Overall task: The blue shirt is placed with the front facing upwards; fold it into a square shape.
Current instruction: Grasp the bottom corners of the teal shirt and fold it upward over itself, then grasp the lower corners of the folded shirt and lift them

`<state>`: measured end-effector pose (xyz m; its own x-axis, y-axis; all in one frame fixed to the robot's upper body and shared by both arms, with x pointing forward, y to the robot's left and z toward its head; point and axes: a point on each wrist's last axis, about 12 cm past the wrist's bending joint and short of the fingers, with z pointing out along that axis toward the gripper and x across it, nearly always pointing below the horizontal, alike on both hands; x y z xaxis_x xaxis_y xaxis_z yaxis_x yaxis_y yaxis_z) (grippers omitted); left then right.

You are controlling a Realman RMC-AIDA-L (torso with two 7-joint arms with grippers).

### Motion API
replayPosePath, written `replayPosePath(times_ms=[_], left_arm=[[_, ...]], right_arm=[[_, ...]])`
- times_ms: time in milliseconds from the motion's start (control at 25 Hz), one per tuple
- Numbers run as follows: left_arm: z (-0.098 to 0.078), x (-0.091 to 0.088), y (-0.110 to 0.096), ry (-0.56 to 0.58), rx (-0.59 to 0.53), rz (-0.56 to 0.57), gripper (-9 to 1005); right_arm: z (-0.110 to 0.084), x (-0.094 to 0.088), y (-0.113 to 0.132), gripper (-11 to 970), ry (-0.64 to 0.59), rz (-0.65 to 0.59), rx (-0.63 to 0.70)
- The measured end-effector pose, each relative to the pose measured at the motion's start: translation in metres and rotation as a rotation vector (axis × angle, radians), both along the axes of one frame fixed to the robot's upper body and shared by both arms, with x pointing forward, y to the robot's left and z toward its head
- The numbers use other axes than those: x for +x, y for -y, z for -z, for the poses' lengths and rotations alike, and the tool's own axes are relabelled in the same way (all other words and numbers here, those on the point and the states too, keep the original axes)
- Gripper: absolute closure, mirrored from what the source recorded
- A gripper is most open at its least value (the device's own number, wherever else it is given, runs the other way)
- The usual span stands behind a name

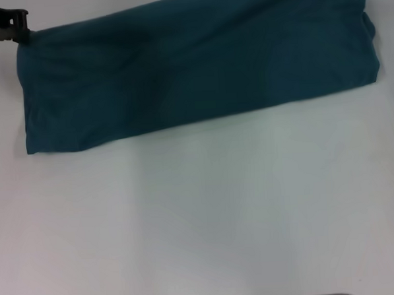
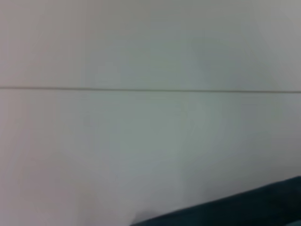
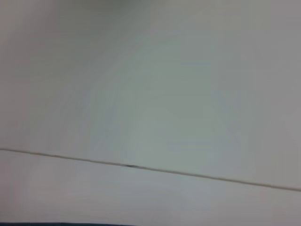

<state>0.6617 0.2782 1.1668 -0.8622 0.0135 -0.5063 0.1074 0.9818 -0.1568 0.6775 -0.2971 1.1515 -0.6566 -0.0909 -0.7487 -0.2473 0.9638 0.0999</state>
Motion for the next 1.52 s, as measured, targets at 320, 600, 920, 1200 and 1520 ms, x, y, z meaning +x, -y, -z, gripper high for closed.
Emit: replayPosePath(times_ms=[320, 600, 920, 1200, 1520], left_arm=[[0.002, -0.001, 0.001, 0.001, -0.001, -0.001, 996], [0.005, 0.000, 0.001, 0.038, -0.001, -0.017, 996], [0.004, 0.002, 0.003, 0.045, -0.006, -0.023, 994], [0.001, 0.004, -0.002, 0.056, -0.040, -0.069, 992], [-0.002, 0.005, -0.008, 0.073, -0.076, -0.117, 798]], right_arm=[[0.013, 0.004, -0.014, 927, 0.040, 0.020, -0.038], [0.020, 0.005, -0.011, 926, 0.062, 0.048, -0.075], [0.021, 0.006, -0.012, 926, 0.078, 0.053, -0.106], [0.027, 0.007, -0.014, 925, 0.045, 0.016, -0.185], [0.022, 0.008, 0.001, 753, 0.040, 0.052, -0.194]])
